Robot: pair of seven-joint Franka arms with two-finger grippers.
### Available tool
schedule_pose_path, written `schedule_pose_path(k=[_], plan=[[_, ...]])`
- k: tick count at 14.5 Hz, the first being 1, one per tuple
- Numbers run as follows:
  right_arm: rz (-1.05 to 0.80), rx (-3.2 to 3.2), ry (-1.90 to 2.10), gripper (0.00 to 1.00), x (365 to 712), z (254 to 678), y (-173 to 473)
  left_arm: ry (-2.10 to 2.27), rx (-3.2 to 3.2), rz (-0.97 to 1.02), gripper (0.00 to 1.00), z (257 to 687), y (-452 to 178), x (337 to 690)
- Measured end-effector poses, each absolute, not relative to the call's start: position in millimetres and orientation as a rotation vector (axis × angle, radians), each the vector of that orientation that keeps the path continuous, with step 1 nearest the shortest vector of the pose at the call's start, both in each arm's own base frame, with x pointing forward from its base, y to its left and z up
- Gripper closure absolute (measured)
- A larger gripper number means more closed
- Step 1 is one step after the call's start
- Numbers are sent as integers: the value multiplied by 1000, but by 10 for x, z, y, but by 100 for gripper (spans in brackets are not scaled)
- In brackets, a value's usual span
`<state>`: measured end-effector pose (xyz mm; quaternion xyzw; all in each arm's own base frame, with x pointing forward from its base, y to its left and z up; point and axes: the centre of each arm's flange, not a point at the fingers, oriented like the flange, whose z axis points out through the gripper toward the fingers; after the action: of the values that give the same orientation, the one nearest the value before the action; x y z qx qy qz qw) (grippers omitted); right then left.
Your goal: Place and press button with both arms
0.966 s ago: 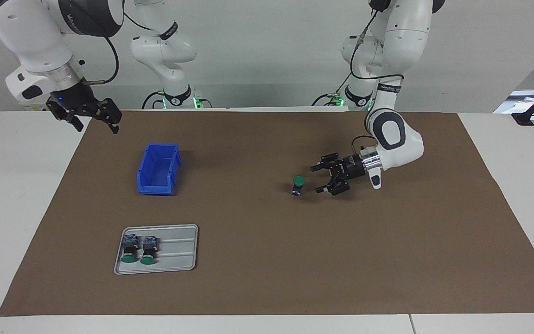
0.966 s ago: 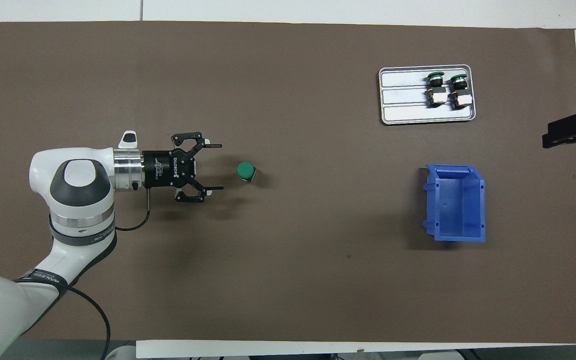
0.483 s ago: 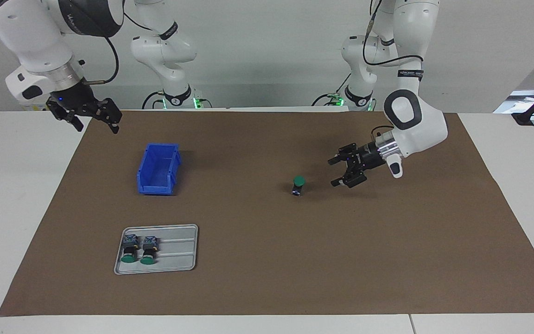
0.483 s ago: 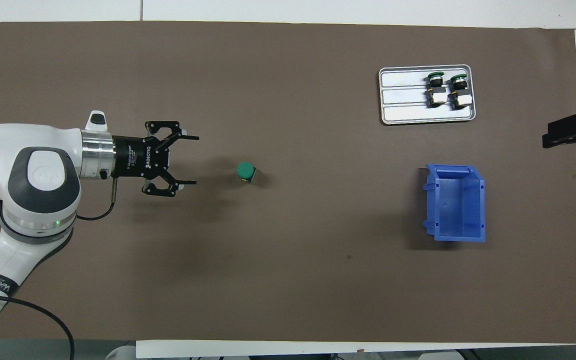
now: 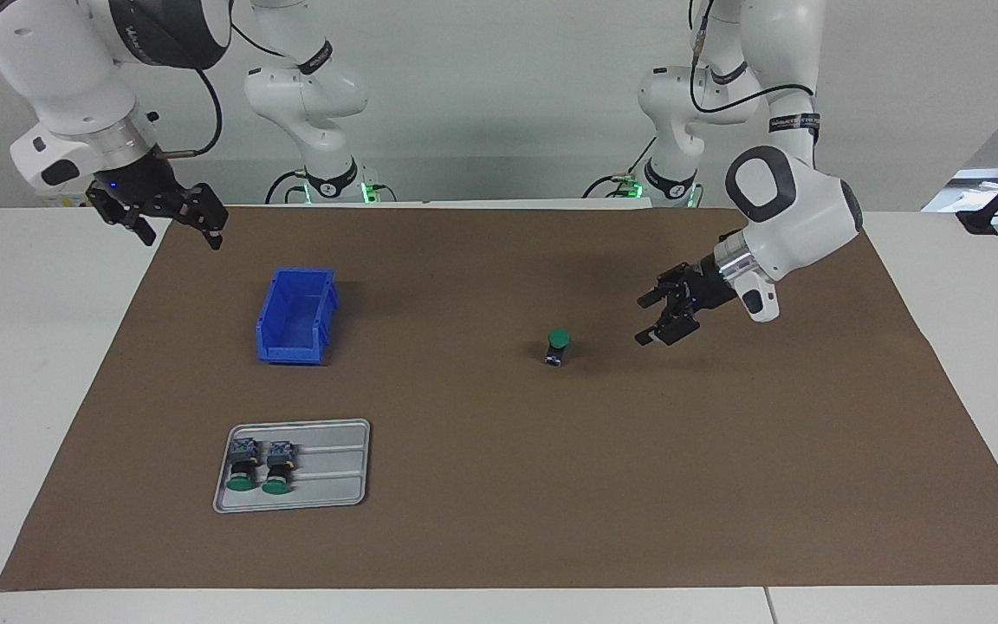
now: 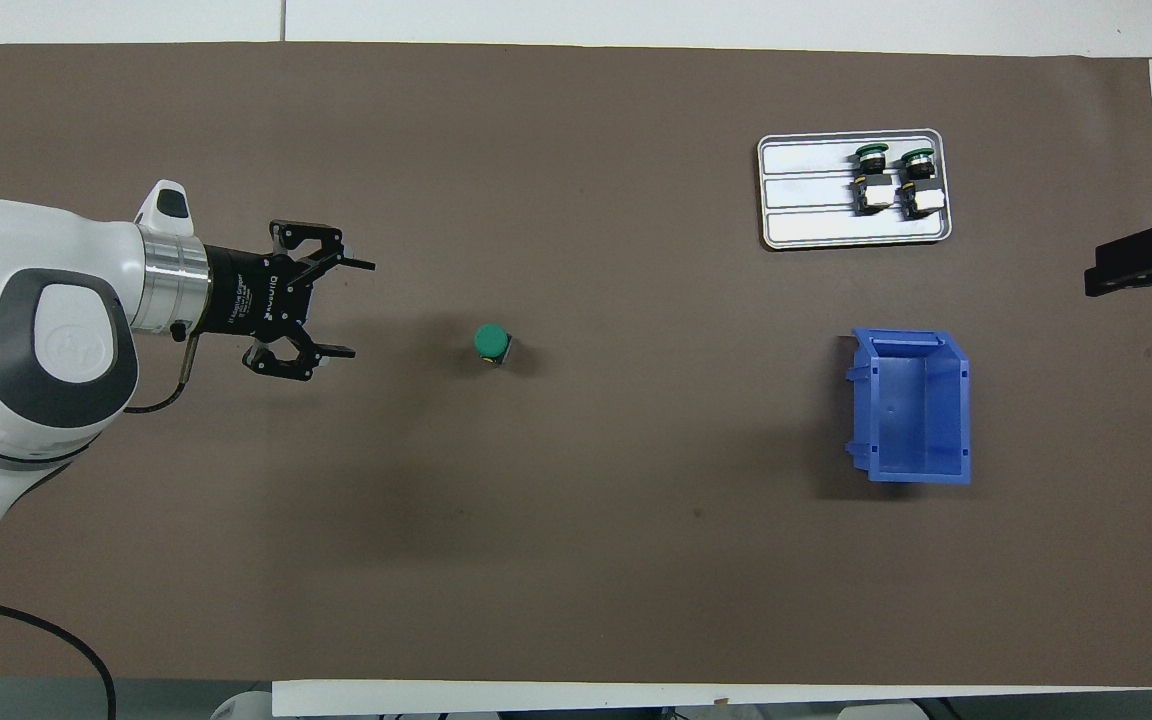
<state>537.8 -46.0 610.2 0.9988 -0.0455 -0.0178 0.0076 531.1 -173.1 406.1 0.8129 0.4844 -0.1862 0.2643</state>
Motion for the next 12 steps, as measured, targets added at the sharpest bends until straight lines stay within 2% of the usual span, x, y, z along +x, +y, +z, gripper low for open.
schedule_pose_path(k=[3, 8, 12], plan=[[-56, 3123, -142, 1, 5378, 6102, -460, 1242, 2328, -426, 0, 4193, -1747, 5354], [-56, 3123, -142, 1, 5378, 6102, -460, 1028, 2663, -190, 0, 4504, -1959, 5381], [-56, 3123, -142, 1, 5378, 6102, -460, 826, 2852, -65, 0, 4572, -2128, 5329]])
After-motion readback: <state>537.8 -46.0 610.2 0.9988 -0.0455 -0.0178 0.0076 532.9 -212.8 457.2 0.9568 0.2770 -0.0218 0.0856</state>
